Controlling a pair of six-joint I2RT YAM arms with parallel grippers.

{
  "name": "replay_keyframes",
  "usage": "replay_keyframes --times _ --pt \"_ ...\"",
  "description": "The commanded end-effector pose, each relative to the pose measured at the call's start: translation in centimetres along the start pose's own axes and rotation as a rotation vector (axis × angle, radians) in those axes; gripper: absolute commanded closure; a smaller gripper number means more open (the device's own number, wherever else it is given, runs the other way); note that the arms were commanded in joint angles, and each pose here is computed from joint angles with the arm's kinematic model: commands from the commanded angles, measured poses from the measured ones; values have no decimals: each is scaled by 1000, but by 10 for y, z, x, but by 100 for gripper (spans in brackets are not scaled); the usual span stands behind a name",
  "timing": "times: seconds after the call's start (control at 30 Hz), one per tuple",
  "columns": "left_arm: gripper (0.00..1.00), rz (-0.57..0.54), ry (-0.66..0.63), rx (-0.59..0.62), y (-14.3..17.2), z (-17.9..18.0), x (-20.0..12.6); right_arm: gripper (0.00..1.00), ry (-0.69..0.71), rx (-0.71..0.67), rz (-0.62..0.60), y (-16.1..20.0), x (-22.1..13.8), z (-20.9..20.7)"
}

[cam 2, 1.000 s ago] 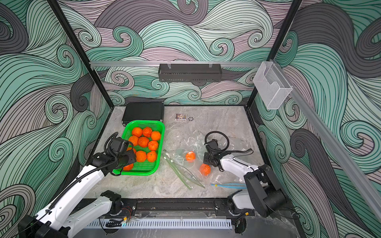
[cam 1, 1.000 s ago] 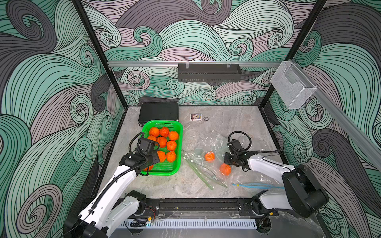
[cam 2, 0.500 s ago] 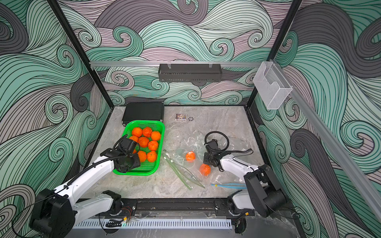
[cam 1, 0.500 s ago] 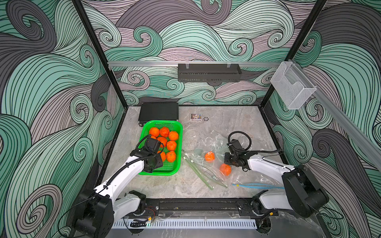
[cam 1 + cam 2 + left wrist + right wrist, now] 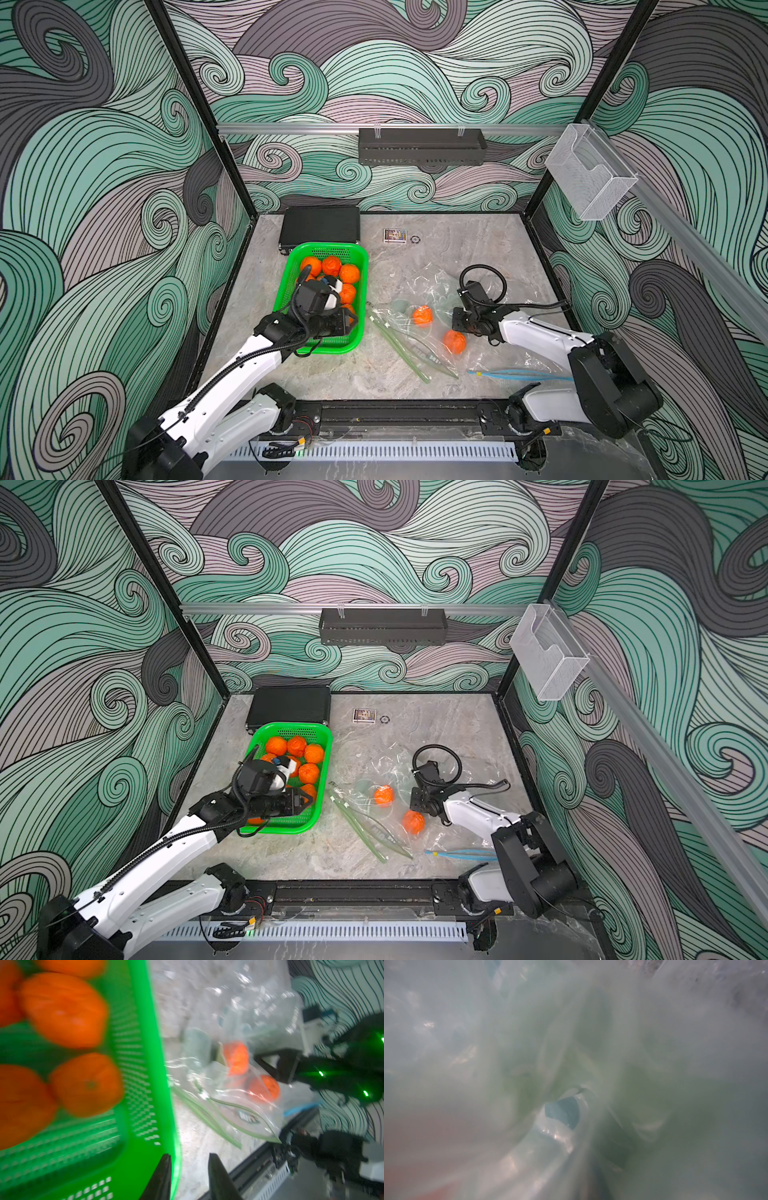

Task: Open the zip-top bag and take out the orange
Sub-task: Place the orange in the basket, then pick up the orange from the zipper food storage bag.

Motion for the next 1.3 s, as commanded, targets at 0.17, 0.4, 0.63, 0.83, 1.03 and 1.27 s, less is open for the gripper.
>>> replay_keyframes --times 0.17,0.4,0.63,0.83,1.03,1.27 --pt "75 46 250 288 3 -99 53 88 7 -12 -28 -3 -3 1" --pt "82 134 201 350 16 -107 111 88 3 -13 -21 -3 -2 2" --pt "86 192 154 362 24 -99 144 88 3 -16 -14 -3 -1 2" --pt "87 212 151 344 40 -90 170 88 0 -14 -10 -3 -1 3" --pt "78 209 119 365 48 -89 177 88 -14 -11 14 -6 -7 6" --pt "58 165 108 377 48 -88 176 100 -96 35 84 -20 -39 8"
Point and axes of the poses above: each gripper's point midway between its finger pads, its own x axis out along the fingers, its own z axis along the line the jaws close on, y = z × x, the point moved 6 cm from there along -x, back along the fingers, and after that the axes turned 4 degrees about x, right-handed, at the moved point
